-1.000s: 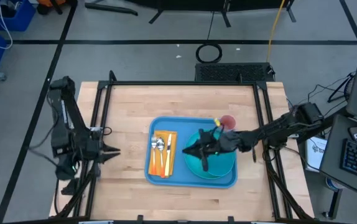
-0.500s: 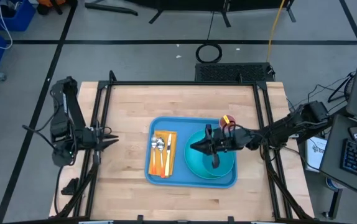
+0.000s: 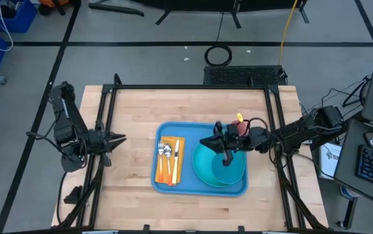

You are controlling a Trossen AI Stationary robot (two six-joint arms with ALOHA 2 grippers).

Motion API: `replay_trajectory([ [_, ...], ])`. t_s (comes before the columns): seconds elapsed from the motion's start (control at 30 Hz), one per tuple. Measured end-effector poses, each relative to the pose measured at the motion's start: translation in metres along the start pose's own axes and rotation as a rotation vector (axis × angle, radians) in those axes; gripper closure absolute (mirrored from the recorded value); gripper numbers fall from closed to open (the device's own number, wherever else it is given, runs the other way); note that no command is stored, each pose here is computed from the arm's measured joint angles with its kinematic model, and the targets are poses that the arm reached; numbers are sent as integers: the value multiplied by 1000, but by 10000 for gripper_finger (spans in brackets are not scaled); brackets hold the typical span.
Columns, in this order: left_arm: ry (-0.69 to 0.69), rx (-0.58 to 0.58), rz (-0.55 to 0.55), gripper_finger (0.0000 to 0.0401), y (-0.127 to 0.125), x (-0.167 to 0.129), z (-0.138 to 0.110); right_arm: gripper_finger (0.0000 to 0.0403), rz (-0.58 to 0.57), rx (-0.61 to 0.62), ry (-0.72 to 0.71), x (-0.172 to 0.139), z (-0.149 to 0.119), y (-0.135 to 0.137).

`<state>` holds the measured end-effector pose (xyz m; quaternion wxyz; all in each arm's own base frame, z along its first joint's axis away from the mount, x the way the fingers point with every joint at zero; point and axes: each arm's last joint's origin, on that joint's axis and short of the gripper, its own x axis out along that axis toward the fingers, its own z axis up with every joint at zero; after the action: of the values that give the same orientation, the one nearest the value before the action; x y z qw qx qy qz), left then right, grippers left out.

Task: Set up tray
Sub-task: Adjust the blue bowl on the green plate on the blue serving tray

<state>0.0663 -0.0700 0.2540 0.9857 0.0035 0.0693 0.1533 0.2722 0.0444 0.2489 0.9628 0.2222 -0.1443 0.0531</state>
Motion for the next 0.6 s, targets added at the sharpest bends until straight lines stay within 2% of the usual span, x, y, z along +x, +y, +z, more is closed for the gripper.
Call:
replay_trajectory([
  [0.07, 1, -49, 10, 339, 0, 1, 0, 401, -9, -57, 10, 2, 1, -1],
  [0.13, 13, -87, 5, 339, 0, 2, 0, 402, -37, -123, 110, 10, -4, 3],
  [0.23, 39, -121, -9, 339, 0, 3, -1, 402, -173, -32, 336, 28, -5, 11],
  [0.37, 66, -157, -20, 339, -1, 4, -2, 402, -475, -8, 584, 40, 6, 21],
  [0.5, 75, -146, -3, 339, -6, 7, -4, 403, -599, 69, 757, 39, 23, 34],
  [0.6, 95, -149, 7, 339, -13, 10, -8, 403, -729, 138, 936, 25, 24, 38],
])
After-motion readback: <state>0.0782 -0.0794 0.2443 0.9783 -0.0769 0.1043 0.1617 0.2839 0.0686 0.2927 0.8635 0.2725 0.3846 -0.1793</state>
